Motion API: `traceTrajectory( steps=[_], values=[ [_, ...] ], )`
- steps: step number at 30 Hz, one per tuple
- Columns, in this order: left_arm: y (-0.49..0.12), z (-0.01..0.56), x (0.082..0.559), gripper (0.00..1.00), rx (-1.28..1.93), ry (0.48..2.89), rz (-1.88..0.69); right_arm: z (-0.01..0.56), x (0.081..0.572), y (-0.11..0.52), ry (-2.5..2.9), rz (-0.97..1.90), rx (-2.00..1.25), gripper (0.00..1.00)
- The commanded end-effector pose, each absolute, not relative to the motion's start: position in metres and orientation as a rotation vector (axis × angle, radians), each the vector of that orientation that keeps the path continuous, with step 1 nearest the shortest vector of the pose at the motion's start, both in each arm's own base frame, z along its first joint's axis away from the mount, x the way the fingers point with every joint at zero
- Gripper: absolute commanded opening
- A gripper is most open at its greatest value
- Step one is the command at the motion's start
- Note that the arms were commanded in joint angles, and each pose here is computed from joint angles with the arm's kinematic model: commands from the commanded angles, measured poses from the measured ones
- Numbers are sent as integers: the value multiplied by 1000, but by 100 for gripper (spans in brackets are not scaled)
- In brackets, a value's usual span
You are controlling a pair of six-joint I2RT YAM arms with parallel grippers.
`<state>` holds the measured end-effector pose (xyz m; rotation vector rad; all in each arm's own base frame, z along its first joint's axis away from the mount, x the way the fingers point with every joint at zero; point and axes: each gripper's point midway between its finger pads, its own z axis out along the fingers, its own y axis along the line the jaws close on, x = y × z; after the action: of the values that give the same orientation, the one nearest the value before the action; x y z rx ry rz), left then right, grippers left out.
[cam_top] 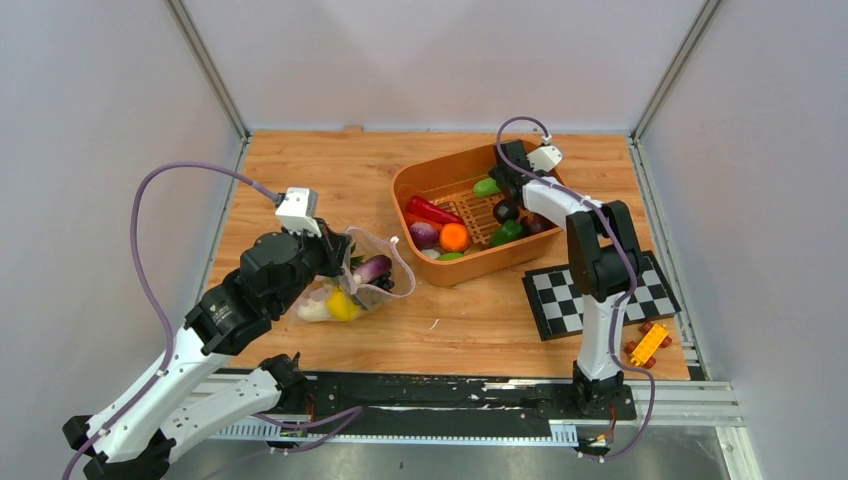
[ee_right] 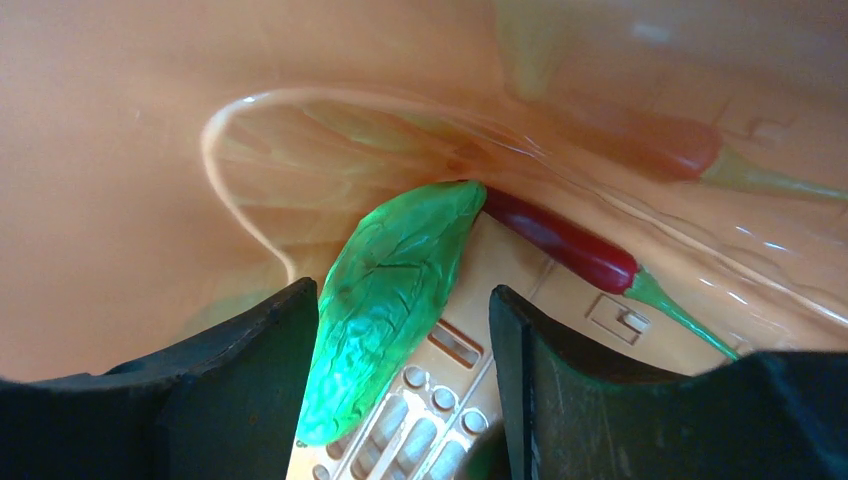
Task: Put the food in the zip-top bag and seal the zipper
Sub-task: Move the fake vegetable to the bin.
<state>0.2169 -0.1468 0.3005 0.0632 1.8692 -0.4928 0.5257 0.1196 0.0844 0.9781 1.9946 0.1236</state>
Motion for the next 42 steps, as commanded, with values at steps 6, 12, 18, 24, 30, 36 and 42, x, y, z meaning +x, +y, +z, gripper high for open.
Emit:
traceTrajectory(
  steps=[6, 12, 18, 24, 30, 36, 42],
  values=[
    [-142, 328, 220, 0, 28, 1779, -512, 71, 545, 131, 1971, 180, 999, 63],
    [-142, 327, 219, 0, 27, 1782, -518, 58, 541, 138, 2025, 194, 960, 46],
    [-142, 326, 216, 0, 23, 1782, -530, 54, 533, 135, 2070, 153, 899, 45],
    [-141, 327, 215, 0, 19, 1777, -537, 57, 529, 145, 2158, 160, 690, 19],
    [-143, 328, 215, 0, 18, 1778, -547, 90, 520, 174, 2147, 333, 425, 18],
    [-147, 327, 214, 0, 19, 1780, -572, 109, 499, 205, 2173, 400, 100, 23],
    [-146, 328, 213, 0, 19, 1776, -579, 100, 491, 209, 2248, 374, 8, 42]
  ],
)
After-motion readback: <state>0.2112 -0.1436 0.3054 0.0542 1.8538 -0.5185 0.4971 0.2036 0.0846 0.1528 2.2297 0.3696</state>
